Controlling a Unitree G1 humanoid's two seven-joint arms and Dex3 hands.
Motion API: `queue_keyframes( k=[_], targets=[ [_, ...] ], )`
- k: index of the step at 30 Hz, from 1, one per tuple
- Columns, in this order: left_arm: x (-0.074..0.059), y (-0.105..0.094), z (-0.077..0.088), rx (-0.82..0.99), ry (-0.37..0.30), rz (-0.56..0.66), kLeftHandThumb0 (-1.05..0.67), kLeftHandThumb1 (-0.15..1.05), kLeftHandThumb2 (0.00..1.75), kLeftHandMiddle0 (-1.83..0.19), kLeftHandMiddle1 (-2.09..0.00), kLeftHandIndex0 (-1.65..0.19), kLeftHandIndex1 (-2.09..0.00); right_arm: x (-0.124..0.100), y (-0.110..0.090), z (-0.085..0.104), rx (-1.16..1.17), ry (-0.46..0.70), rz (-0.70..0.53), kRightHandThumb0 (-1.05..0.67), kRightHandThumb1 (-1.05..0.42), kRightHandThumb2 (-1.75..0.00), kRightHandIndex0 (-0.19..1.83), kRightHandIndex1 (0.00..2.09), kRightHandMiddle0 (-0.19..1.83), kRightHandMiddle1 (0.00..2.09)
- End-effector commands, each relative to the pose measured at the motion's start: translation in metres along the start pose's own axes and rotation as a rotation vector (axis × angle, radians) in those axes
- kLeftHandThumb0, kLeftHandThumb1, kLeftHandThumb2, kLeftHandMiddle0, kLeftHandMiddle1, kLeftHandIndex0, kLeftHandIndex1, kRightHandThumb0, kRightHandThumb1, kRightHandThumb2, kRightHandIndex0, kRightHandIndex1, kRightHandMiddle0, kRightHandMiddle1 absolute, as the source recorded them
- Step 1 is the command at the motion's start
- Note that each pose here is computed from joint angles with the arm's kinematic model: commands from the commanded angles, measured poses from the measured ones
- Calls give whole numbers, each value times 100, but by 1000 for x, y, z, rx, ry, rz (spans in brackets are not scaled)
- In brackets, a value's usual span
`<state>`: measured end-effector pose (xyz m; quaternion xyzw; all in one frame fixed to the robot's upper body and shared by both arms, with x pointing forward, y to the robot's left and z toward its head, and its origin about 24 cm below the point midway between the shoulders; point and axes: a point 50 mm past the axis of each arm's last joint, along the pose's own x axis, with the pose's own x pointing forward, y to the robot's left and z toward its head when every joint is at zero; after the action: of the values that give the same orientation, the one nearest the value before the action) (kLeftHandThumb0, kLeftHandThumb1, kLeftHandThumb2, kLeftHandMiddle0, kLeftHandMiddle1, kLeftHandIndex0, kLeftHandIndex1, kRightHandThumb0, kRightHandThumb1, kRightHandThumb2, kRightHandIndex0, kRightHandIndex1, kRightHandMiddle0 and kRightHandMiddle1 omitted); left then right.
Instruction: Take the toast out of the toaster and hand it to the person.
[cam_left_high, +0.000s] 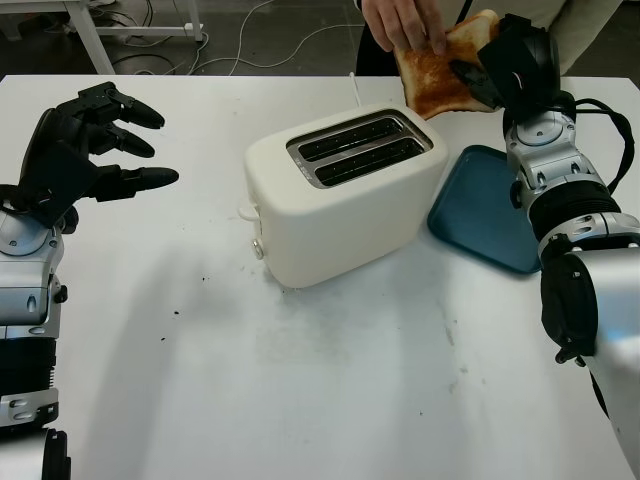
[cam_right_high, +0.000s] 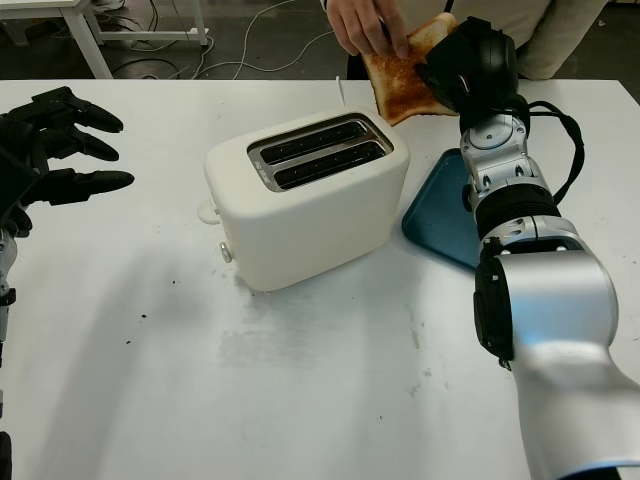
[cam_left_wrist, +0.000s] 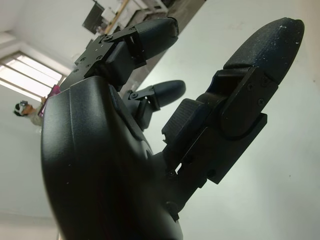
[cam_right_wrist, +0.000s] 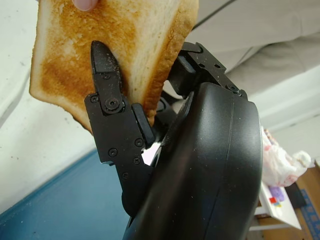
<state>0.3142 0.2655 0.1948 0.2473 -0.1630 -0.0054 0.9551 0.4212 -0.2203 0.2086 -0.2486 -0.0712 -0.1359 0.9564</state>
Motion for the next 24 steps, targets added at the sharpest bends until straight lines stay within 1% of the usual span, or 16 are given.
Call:
queue_keyframes(
  k=[1, 5, 11, 17, 24],
  targets=[
    [-2, 0, -1, 9, 2, 3, -105, 58, 0, -52, -126, -53, -113, 1, -3, 2, 0, -14, -6, -26, -92, -20, 87, 175, 67, 175],
    [-3, 0, -1, 8, 0, 3, -105, 58, 0, -52, -126, -53, -113, 1, -3, 3, 10, -23, -1, -25, -92, -20, 90, 175, 66, 175],
    [-3, 0, -2, 2, 2, 5, -105, 58, 0, -52, -126, -53, -113, 1, -3, 3, 20, -11, -6, -24, -92, -21, 87, 175, 64, 175],
    [-3, 0, -2, 2, 3, 6, -105, 58, 0, -52, -126, -53, -114, 1, -3, 3, 14, -17, 3, -24, -92, -22, 93, 175, 66, 175],
    [-3, 0, -1, 5, 2, 6, -105, 58, 0, -51, -127, -52, -115, 1, -3, 3, 28, -18, 1, -24, -92, -22, 90, 175, 65, 175]
  ],
)
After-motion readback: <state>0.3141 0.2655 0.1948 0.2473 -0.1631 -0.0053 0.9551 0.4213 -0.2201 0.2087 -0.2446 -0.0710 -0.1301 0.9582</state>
